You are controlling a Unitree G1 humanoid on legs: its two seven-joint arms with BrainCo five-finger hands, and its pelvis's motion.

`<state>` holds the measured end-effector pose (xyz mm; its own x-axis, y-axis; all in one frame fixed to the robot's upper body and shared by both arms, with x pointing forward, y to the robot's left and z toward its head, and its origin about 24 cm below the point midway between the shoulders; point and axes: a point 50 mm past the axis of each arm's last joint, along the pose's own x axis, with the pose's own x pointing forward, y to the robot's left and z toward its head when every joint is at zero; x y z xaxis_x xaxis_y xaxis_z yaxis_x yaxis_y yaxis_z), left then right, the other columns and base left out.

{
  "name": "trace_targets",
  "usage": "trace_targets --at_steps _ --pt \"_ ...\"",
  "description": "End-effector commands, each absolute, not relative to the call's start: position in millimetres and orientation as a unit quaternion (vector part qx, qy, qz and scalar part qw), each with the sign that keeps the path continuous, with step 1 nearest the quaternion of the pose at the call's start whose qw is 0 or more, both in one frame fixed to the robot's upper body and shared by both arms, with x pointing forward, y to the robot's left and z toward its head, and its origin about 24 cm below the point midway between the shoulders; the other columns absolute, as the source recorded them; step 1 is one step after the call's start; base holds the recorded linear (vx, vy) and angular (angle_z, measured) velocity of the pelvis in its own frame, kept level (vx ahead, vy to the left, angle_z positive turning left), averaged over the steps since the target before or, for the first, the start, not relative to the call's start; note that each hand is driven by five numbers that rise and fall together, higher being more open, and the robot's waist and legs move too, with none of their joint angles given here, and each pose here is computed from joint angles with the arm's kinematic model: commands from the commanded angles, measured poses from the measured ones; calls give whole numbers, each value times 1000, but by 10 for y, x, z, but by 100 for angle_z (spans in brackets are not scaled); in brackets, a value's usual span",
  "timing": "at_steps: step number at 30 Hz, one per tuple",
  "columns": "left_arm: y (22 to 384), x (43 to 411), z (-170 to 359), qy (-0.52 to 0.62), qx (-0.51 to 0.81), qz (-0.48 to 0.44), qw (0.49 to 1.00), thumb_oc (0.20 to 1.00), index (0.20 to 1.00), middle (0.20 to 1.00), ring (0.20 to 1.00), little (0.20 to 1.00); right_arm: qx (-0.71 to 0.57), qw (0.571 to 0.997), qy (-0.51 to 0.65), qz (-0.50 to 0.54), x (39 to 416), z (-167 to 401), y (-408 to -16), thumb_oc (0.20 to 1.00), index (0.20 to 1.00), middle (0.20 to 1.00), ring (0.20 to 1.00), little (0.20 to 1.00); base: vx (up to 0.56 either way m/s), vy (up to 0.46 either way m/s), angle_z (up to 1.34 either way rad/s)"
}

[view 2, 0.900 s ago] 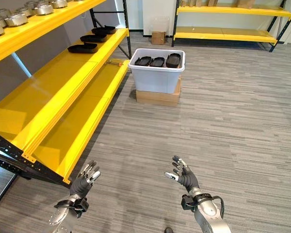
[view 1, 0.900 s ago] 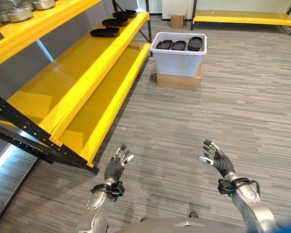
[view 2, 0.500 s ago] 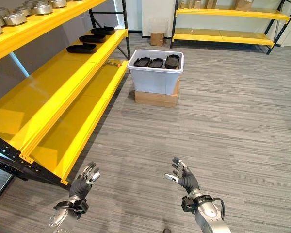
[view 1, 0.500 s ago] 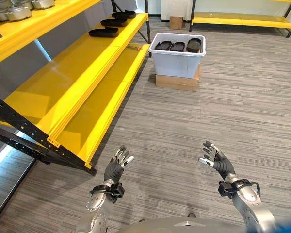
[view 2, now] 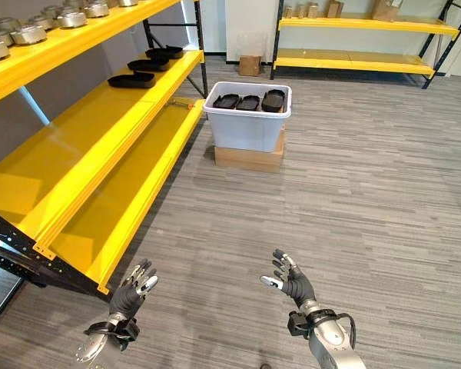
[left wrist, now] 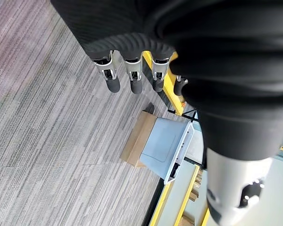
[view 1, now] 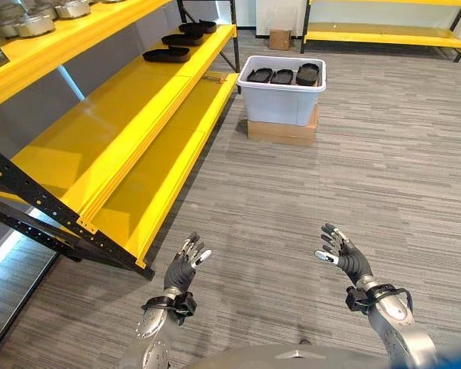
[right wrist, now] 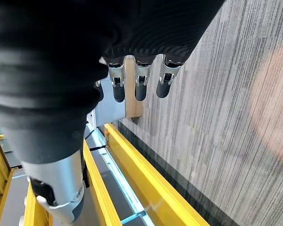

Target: Move parts from the plastic box to the shelf.

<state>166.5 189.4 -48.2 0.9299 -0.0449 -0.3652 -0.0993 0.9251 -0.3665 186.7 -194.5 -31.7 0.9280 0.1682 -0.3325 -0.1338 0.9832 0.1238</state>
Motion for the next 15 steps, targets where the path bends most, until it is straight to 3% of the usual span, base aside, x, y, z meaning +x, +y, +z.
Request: trace_targets --at_steps 1,15 --pt "1982 1848 -303 136 -161 -5 978 1000 1000 1000 1000 1000 59 987 130 78 1982 -183 -1963 1000 1000 1000 1000 1000 0 0 0" --pt "1944 1968 -184 107 -208 -15 972 1000 1000 1000 1000 1000 42 990 115 76 2070 -112 -2034 1000 1000 1000 1000 1000 -14 -33 0"
